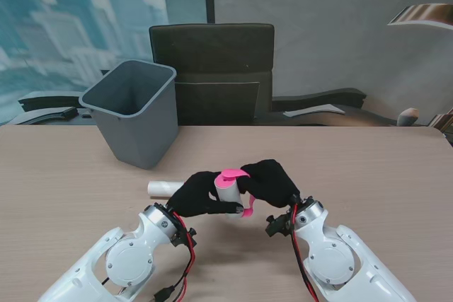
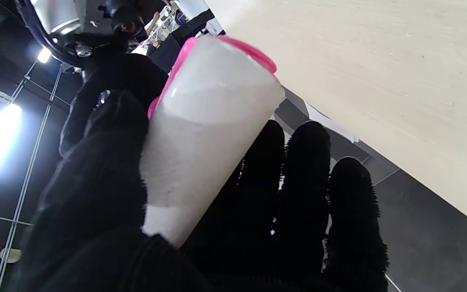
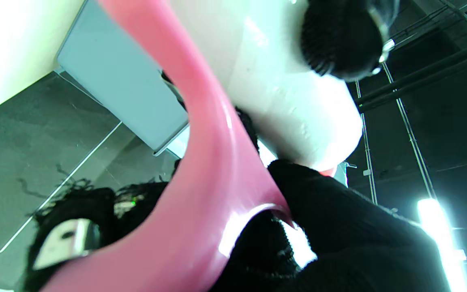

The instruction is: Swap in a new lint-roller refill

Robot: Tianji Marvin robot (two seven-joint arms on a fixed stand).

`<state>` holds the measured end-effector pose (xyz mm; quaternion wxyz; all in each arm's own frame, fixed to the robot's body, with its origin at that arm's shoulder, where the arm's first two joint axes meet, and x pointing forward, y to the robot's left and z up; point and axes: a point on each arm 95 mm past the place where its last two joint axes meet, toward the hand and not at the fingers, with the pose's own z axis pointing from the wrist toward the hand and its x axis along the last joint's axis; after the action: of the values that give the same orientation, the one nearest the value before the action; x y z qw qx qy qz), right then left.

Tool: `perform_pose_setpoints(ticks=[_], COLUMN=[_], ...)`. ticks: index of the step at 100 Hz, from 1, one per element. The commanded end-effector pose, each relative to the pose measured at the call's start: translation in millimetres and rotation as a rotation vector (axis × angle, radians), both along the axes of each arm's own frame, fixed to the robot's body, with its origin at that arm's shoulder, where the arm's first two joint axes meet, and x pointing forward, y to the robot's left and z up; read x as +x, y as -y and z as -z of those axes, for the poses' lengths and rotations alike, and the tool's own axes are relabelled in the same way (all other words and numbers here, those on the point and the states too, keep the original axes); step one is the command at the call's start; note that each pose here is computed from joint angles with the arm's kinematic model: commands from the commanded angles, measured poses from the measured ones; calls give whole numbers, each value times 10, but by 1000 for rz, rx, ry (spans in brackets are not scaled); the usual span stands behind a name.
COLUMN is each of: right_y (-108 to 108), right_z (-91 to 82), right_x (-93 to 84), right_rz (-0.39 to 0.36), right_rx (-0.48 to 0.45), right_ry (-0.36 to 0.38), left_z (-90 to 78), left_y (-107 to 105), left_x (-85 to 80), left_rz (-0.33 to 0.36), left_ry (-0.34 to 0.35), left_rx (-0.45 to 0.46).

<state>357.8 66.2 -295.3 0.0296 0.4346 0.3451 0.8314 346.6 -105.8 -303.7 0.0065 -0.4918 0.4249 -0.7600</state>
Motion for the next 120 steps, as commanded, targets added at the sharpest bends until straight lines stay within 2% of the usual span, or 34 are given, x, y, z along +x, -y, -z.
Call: perform_pose_setpoints(ticks=[1,10,41,55,71,85,104,120], right_y=[-74,-55,91,132,201,245,282,291], right_z=[-21,-25,-57,-73,-74,-50,-19,6], right_x=[-70,-63,-2,21,65,102,128,146], right_rz=[-37,-39,-21,33,105,141,149,146], right_rx=[4,-8,-121,-164,-208,-207,-204,-202], right_ry=[-12,-9,74,123,178,174,147,126], left_z=[32,28,-78,-146,-270,-472,-906,-1269], left_y=[0,-12,-125,-168,-277,-440,-719,-996], left_x=[8,14,38,48,49,74,183,347], left_rz=[0,-2,-45,-58,-69,-82,-126,-161], left_ry=[-13,-1,45,70,146,239,340,506], left_rx=[8,16,59,80,127,170,199,315])
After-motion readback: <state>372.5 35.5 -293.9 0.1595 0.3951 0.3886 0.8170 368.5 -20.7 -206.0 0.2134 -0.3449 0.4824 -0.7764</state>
